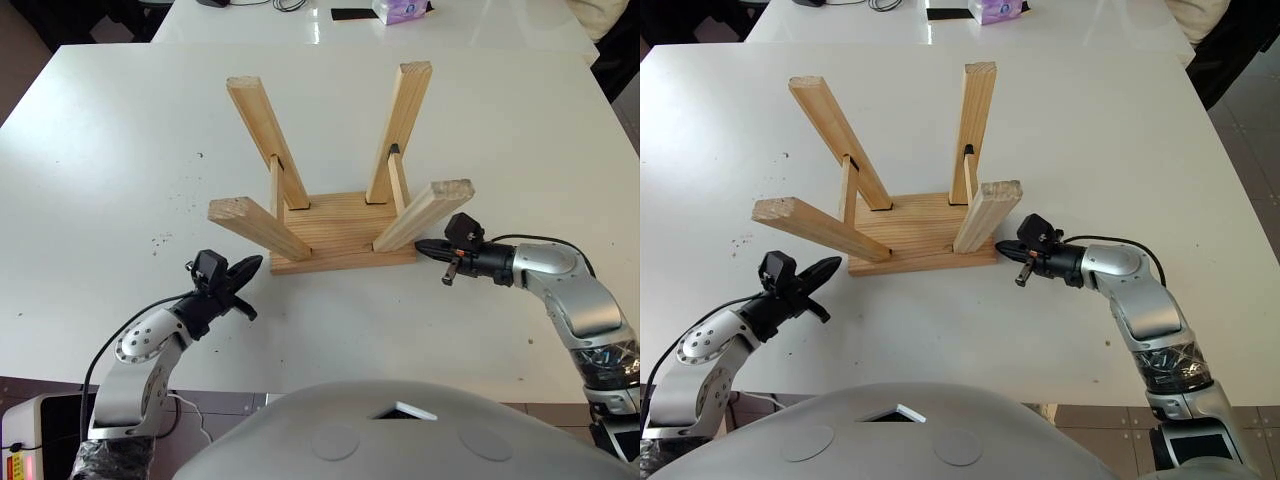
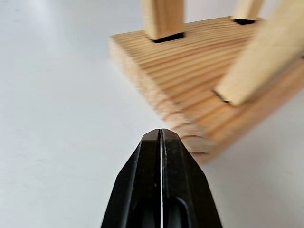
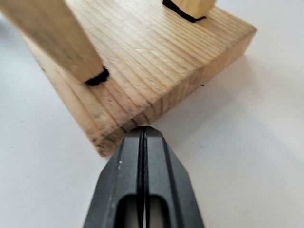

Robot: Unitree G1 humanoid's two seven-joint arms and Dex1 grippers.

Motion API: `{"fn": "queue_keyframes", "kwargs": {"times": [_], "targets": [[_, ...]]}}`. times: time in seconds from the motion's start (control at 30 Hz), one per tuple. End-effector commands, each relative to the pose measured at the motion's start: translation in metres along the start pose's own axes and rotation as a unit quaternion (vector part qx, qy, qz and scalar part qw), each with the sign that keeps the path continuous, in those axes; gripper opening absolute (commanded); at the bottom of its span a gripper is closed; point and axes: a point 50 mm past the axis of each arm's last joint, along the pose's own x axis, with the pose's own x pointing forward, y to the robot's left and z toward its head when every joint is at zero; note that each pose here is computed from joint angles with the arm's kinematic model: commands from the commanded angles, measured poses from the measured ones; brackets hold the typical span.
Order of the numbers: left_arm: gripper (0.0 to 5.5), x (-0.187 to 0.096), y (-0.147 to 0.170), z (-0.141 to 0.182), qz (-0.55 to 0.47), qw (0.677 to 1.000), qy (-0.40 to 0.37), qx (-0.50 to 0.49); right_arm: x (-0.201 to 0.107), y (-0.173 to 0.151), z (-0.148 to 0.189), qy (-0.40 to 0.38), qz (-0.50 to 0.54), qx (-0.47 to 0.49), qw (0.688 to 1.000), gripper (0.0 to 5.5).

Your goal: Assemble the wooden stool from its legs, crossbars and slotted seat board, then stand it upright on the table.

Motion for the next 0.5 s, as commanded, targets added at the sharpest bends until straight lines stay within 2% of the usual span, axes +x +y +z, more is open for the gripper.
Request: {"fn": "queue_keyframes", "kwargs": {"times": [0.03, 0.5], "targets": [[0.03, 0.0017, 0.0031, -0.0009, -0.006, 1.000, 0.014, 0.007, -0.0003, 0.0035, -0.0016, 0.003, 0.007, -0.002, 1.000, 0.00], [0.03, -0.0021, -0.0008, 0.0013, -0.024, 1.000, 0.017, 0.005, -0.0039, 0.0061, -0.0062, 0.010, 0.001, 0.004, 1.000, 0.00]]}}
